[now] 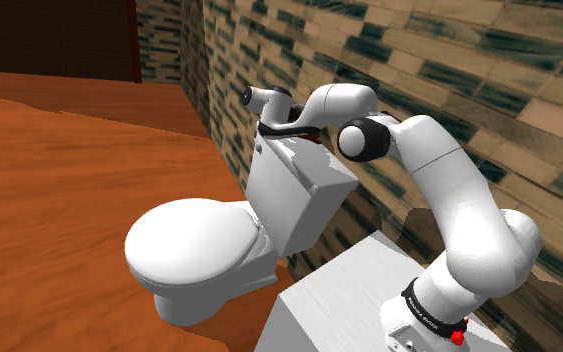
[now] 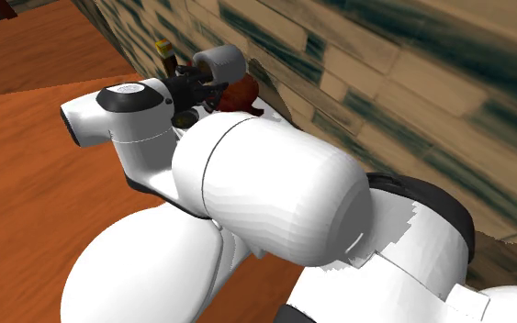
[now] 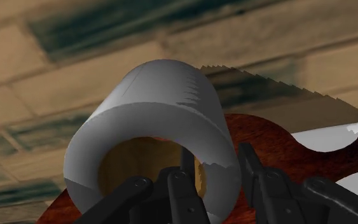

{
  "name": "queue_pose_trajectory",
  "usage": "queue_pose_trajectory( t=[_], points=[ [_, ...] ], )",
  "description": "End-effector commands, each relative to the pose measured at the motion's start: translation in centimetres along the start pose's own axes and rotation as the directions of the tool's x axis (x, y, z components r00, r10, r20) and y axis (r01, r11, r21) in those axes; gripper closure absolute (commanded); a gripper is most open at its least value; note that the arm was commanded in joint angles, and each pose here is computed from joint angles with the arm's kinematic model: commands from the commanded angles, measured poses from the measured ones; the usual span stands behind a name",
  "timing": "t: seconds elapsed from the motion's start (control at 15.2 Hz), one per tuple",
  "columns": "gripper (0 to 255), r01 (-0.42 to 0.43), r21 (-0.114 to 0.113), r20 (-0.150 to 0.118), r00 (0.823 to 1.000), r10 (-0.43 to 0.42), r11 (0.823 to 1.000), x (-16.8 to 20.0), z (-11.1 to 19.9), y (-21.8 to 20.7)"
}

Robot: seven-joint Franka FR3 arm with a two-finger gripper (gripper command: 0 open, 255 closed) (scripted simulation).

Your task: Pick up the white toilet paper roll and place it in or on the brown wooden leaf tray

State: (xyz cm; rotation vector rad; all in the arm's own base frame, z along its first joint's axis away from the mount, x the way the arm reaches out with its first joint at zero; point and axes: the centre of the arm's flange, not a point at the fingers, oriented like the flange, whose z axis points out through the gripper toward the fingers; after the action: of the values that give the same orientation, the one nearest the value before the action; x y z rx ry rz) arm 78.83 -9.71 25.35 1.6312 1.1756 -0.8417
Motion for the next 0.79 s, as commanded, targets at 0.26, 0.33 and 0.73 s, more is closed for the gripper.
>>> queue_pose_trajectory(
  t=[0.26, 0.33, 0.73],
  points=[
    [255, 0.014, 0.008, 0.001, 1.0, -0.014, 1.0, 1.0, 0.6, -0.6],
    [0, 0.014, 0.008, 0.001, 1.0, -0.014, 1.0, 1.2, 0.8, -0.6],
    [0, 0.014, 0.008, 0.001, 1.0, -0.014, 1.0, 1.0, -0.7, -0.6]
  ],
)
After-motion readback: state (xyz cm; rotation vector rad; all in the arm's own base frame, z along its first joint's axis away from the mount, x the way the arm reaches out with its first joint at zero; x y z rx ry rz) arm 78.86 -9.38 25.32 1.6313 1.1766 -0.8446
